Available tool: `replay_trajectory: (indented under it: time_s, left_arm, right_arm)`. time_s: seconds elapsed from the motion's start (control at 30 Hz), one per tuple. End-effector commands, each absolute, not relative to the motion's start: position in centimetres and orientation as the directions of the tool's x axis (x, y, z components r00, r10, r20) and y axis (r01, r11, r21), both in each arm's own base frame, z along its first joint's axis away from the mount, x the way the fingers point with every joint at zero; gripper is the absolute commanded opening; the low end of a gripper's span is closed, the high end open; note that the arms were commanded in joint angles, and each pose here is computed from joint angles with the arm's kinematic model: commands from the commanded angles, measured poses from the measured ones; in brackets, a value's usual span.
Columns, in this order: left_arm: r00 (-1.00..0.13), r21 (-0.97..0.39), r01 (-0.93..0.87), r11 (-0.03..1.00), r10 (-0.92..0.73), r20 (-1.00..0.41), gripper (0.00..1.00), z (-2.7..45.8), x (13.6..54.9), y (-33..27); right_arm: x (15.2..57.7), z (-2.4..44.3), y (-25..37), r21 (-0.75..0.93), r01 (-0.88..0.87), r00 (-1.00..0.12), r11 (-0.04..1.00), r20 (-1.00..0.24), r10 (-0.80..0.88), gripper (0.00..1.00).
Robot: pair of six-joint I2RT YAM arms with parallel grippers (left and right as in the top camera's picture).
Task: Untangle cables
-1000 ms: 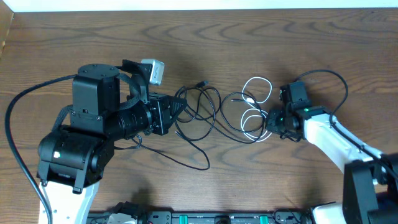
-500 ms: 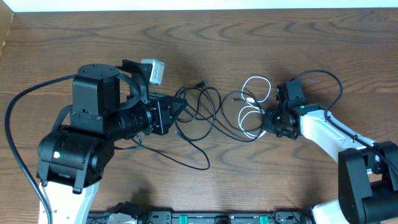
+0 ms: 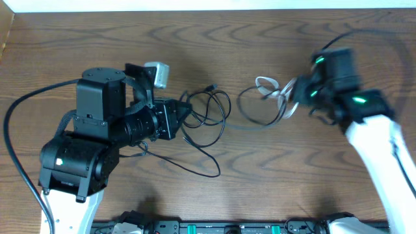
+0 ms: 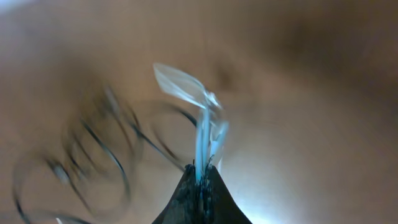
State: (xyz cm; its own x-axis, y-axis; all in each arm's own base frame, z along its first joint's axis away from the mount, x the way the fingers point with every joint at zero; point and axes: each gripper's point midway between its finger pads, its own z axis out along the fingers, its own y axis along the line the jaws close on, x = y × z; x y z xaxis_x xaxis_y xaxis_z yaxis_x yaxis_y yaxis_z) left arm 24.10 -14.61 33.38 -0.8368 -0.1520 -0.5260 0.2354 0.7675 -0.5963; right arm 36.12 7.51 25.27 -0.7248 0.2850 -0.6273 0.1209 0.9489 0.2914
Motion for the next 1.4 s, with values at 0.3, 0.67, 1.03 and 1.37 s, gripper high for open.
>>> replay_trajectory:
  time_s: [0.3,0.67,1.03,1.37]
  left_arm:
    - [-0.661,-0.337,-0.457,0.823,-0.568,-0.489,0.08,29.4,24.7,-2.8]
    - [-0.342,-0.239,-0.818,0.523,-0.776,-0.53,0.08,29.0,22.2,9.1]
    - [-0.127,-0.204,-0.943,0.261,-0.853,-0.506,0.08,27.9,19.1,15.9]
    - [-0.1,-0.204,-0.96,0.19,-0.917,-0.386,0.08,25.5,19.4,17.2]
  right_arm:
    - [33.4,39.4,-7.2,0.018,0.684,-0.197,0.729,-0.958,0.208,0.01]
    - [32.1,36.5,-11.9,-0.021,0.796,-0.237,0.605,-0.93,0.279,0.02]
    - [31.9,35.8,-13.6,0.015,0.809,-0.226,0.587,-0.915,0.335,0.01]
    - [31.9,34.3,-16.1,0.036,0.855,-0.201,0.518,-0.897,0.394,0.04]
